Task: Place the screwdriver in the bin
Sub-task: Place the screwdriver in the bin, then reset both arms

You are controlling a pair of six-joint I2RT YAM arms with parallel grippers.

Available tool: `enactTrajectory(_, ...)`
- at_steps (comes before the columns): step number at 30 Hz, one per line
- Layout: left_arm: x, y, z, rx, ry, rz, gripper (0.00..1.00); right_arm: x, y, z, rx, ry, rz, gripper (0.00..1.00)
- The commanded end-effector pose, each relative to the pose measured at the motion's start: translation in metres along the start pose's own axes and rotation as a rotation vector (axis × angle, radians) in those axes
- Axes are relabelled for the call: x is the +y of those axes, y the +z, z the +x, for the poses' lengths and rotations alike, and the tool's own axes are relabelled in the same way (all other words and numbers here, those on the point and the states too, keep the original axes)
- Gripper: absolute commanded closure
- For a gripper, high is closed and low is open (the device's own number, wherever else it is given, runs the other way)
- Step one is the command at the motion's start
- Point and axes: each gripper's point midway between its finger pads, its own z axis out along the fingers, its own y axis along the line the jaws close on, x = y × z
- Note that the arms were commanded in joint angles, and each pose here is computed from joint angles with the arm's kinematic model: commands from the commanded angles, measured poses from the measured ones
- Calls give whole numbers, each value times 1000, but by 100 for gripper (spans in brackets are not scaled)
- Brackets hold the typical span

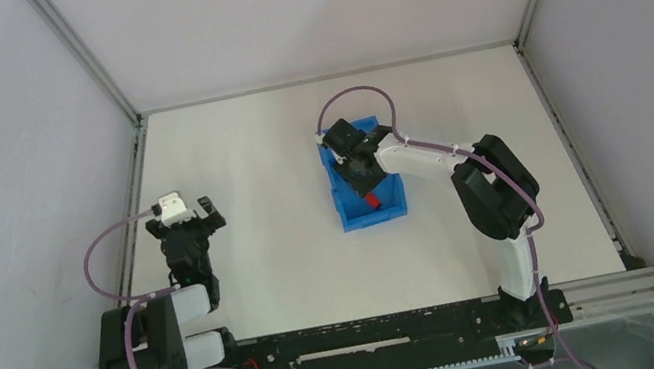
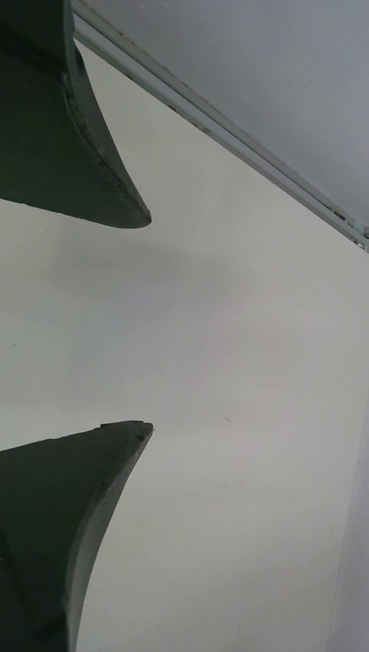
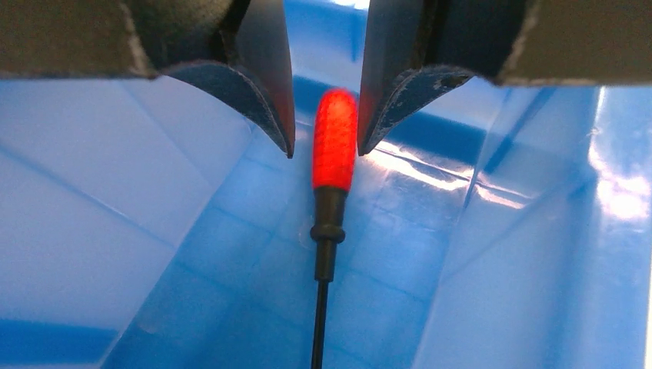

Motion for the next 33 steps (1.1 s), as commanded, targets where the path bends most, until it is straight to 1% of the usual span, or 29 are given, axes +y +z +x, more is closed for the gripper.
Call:
enactTrajectory(1,-3,9,-28,-79,4,0,0,0,-7,-11,-37,16,15,55)
enactTrajectory(3,-3,9,-28,-79,4,0,0,-1,-10,-13,-42,23,17,53)
enactTrajectory(12,-3,9,-28,-80,4,-1,0,-2,-40,-31,-117,65,19,52)
enactTrajectory(18,-3,9,-28,-79,4,-1,0,-3,-70,-46,-174,115,22,46)
enactTrajectory(19,-3,9,-28,-78,4,0,0,-3,-76,-49,-184,123,25,44)
enactTrajectory(21,-3,9,-28,-79,4,0,0,-7,-91,-56,-211,145,45,35)
enactTrajectory(22,-3,9,-28,-79,4,-1,0,-8,-96,-58,-218,161,55,26)
enactTrajectory(23,-3,9,-29,-81,3,-1,0,-11,-102,-61,-231,182,63,7)
enactTrajectory(24,-3,9,-28,-79,4,0,0,-13,-107,-63,-241,205,74,1)
enactTrajectory(28,-3,9,-29,-80,3,0,0,-19,-127,-72,-285,296,93,0)
enactTrajectory(30,-3,9,-28,-80,4,-1,0,-20,-136,-75,-301,320,89,0)
enactTrajectory(33,-2,9,-28,-79,4,-2,0,-30,-148,-74,-298,339,129,0)
